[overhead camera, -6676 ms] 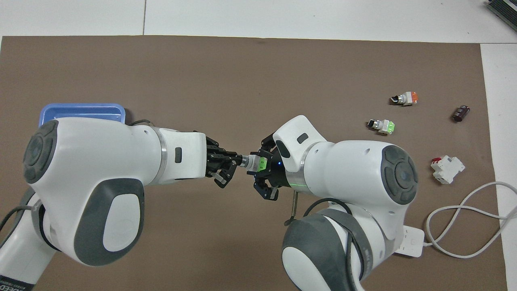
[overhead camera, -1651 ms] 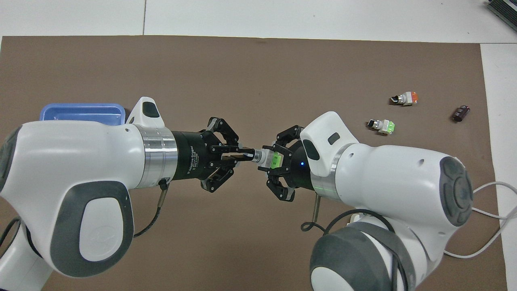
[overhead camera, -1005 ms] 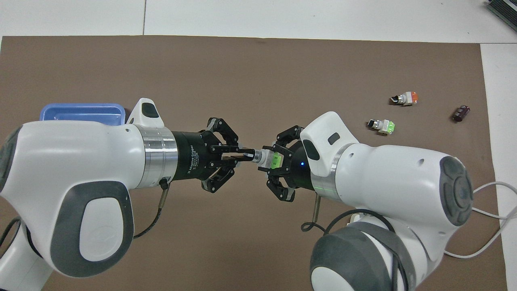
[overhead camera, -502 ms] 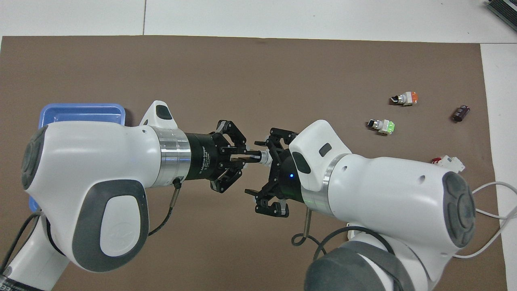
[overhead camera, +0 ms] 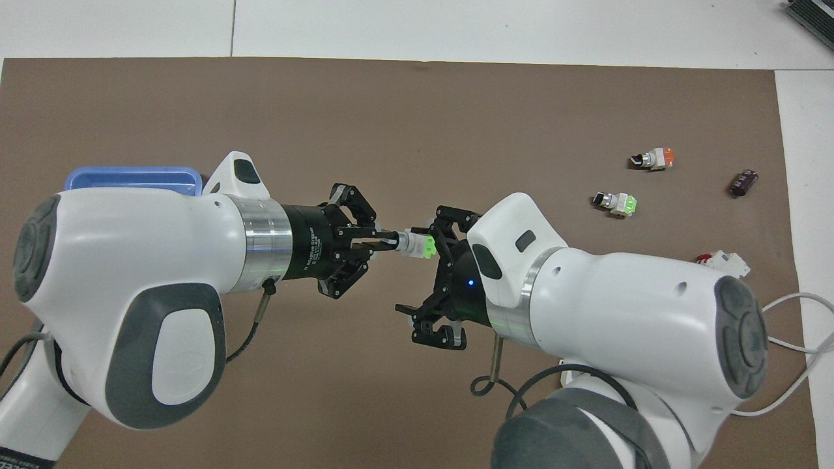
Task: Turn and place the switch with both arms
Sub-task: 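Open the right gripper and pull the switch away with the left gripper, then carry the switch into the blue tray with the left gripper while the right gripper withdraws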
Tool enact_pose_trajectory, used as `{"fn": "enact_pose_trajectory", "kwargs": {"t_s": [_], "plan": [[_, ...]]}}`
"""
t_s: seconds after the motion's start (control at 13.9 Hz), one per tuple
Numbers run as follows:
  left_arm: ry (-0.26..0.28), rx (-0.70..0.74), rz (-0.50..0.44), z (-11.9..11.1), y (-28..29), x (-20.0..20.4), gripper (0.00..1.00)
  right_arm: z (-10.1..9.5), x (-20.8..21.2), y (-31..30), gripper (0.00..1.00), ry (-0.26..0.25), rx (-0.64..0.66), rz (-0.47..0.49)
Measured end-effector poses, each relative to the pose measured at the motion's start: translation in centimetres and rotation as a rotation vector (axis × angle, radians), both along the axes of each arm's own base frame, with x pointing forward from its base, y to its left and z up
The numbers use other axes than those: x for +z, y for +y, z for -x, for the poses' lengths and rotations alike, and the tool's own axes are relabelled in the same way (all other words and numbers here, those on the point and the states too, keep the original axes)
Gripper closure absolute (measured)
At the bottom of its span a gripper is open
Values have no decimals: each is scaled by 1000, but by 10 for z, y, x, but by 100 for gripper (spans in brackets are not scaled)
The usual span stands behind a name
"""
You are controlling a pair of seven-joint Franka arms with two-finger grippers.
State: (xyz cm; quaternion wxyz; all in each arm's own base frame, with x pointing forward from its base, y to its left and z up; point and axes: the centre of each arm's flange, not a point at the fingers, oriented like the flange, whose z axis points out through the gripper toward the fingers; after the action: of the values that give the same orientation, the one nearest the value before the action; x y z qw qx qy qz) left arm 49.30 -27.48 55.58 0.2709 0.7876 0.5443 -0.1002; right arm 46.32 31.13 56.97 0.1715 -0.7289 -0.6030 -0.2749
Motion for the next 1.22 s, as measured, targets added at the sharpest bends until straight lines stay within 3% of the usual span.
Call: {"fn": "enact_pose_trajectory", "kwargs": {"t_s": [0.29, 0.5, 0.86, 1.0, 1.22], "plan": [[-106, -165, -212, -34, 95, -14, 89, -7, 0, -11, 0, 3, -22, 1], [-208, -335, -338, -55, 202, -24, 89, -21, -5, -39, 0, 45, -57, 14], [-281, -664, -552, -48, 297, -57, 89, -38, -5, -77, 0, 84, -131, 15], [-341, -724, -609, -44, 311, -80, 89, -43, -7, -91, 0, 125, -185, 10], [-431, -798, -699, -32, 339, -124, 89, -48, -7, -103, 0, 129, -215, 18]]}}
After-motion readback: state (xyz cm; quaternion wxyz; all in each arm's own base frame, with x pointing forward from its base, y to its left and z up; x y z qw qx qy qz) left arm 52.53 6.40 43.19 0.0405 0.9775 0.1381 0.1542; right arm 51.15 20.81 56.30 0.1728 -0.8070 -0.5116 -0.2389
